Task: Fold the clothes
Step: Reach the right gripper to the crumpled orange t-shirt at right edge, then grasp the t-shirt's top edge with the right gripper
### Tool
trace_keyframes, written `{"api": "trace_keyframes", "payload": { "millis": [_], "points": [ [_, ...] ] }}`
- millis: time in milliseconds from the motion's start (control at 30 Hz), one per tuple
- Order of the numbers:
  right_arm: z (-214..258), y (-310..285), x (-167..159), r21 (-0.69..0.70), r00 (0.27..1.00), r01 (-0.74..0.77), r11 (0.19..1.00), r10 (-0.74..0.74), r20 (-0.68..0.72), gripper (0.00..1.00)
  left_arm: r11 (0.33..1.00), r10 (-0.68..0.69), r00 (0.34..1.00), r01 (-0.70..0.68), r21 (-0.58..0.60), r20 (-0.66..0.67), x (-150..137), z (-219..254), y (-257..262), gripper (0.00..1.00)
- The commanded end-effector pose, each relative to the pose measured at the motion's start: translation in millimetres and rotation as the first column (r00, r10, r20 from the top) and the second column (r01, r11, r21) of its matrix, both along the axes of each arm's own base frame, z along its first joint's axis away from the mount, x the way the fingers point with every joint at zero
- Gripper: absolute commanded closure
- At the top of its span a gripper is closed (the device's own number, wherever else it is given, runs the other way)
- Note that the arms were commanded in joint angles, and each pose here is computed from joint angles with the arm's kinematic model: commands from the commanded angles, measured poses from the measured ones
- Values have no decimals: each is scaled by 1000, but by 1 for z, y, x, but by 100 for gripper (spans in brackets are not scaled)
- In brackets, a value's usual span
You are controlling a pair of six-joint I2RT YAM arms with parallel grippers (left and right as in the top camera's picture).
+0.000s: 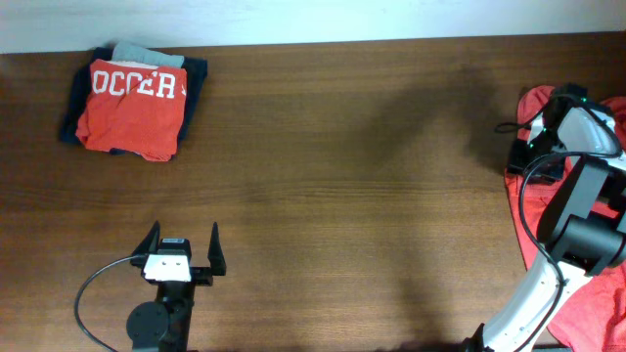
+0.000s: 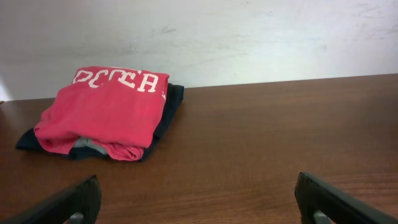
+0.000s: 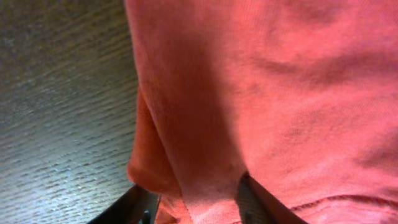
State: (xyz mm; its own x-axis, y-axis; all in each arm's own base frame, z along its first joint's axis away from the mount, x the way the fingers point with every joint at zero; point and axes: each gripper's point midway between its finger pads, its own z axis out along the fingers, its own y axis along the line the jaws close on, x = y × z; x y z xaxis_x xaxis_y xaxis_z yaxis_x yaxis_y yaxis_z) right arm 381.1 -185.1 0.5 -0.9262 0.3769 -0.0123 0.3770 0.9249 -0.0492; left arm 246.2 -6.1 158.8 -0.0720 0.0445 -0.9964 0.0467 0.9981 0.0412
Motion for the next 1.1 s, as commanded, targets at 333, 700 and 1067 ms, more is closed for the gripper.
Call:
{"api": "trace_keyframes", "payload": {
  "millis": [333, 700, 1067],
  "points": [
    [8, -3, -1, -13, 1000, -2, 1000, 2, -10, 52, 1000, 1, 1000, -1, 19, -2, 0, -2, 0, 1],
    [20, -3, -1, -9, 1000, -9, 1000, 9, -21, 45, 1000, 1, 1000, -1, 19, -2, 0, -2, 0, 1],
    [9, -21, -8, -11, 999, 38, 999, -38, -3, 47, 1000, 1, 1000, -1, 19, -2, 0, -2, 0, 1]
  ]
}}
